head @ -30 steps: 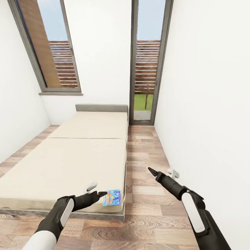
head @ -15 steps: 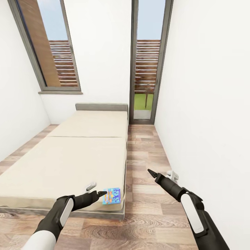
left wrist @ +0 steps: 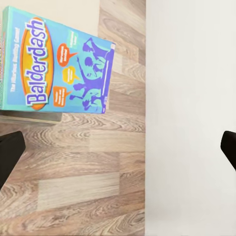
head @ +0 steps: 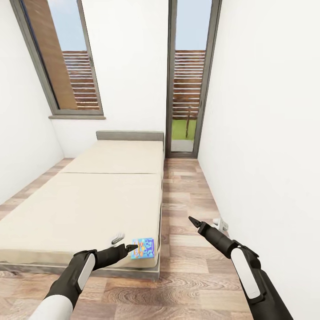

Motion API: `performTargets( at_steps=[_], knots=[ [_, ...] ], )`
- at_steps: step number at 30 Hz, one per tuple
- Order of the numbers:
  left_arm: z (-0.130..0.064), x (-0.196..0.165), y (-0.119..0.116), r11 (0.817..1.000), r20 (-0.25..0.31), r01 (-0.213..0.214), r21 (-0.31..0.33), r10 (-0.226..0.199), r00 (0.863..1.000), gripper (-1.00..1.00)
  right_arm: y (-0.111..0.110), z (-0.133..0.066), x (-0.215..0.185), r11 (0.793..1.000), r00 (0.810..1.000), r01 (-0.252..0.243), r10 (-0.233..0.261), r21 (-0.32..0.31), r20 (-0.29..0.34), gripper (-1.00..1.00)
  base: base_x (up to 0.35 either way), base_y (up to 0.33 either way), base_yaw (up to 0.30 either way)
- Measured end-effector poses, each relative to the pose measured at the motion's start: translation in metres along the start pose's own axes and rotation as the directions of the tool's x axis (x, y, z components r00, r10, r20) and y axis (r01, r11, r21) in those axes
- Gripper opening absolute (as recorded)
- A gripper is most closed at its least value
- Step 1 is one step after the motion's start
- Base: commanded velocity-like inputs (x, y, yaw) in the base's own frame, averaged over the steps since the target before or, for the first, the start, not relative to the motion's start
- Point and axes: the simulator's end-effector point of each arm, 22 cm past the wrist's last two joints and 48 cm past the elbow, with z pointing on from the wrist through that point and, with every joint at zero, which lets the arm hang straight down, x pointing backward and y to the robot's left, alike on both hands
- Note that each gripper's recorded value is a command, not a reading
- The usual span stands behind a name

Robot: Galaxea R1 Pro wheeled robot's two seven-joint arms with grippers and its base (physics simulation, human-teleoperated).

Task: Put all the toys in the child's room - the three board games (two on the bed and one on the table), the two jigsaw puzzles on the table, and the tennis ball on the table - inside the toy box on the table in the child's room.

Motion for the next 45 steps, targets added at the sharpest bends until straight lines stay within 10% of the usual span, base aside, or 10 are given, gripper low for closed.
performTargets(
  at_steps=[21,31,45],
  knots=[
    [0.021,0.017,0.026,1.000,-0.002,0.001,0.007,-0.001,1.000,1.00,-0.032,0.007,0.022,1.000,1.000,0.005,-0.005,0.006,0.000,1.00,0.000,0.000,0.000],
    [0.013,0.037,-0.011,0.960,-0.099,0.088,0.267,-0.063,0.993,1.00,-0.047,0.011,0.034,1.000,1.000,0.008,-0.008,0.008,0.001,1.00,0.000,0.000,0.000],
    [0.021,0.022,-0.009,0.946,-0.073,0.059,0.319,-0.038,0.997,1.00,-0.066,0.017,0.053,1.000,1.000,0.005,-0.005,0.009,0.000,1.00,0.000,0.000,0.000]
  ],
)
